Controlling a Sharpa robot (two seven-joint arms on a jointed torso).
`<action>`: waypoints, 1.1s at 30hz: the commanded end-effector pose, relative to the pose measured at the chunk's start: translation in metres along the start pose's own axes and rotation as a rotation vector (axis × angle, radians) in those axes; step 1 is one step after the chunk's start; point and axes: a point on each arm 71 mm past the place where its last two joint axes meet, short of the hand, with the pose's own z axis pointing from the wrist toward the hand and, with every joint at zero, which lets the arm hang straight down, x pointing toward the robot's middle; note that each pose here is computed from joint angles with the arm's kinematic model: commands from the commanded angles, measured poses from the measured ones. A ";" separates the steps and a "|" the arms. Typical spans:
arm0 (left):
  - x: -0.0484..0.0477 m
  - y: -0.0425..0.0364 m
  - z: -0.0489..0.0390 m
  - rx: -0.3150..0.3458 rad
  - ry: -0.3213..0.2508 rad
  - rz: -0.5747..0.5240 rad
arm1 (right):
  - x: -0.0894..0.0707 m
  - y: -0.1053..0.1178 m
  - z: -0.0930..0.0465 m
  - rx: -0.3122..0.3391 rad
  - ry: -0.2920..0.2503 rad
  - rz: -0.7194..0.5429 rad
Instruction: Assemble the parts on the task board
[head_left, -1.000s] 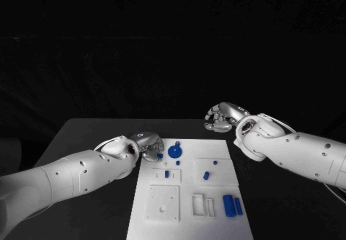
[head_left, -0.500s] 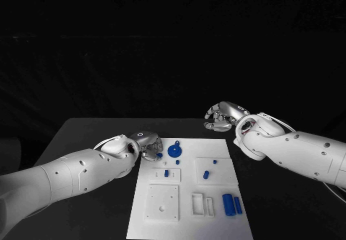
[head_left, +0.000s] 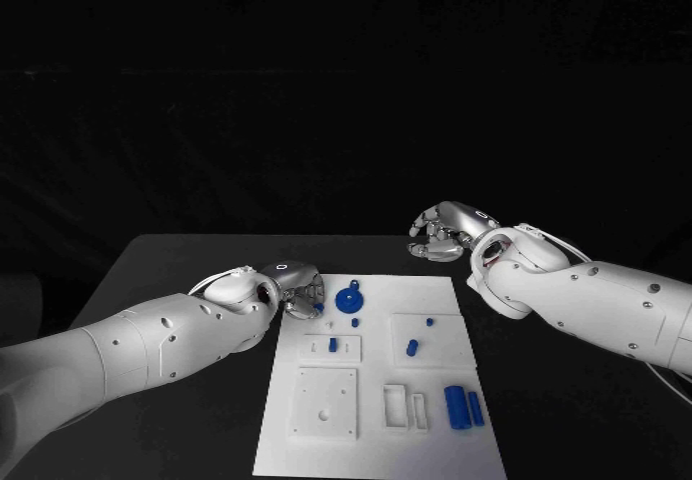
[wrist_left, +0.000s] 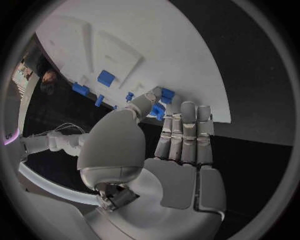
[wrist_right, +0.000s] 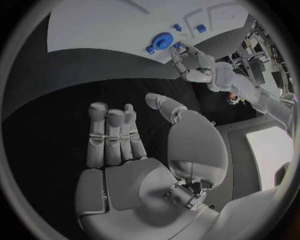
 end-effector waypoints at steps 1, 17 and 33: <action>0.0085 0.0055 -0.0013 -0.038 0.063 0.042 | 0.001 0.001 0.000 -0.011 0.011 -0.003; 0.0052 0.0046 -0.0026 -0.007 0.013 0.031 | 0.001 0.003 -0.001 -0.017 0.010 0.001; -0.0110 0.0042 -0.0123 0.072 -0.202 -0.172 | 0.000 0.003 -0.002 -0.024 0.000 0.020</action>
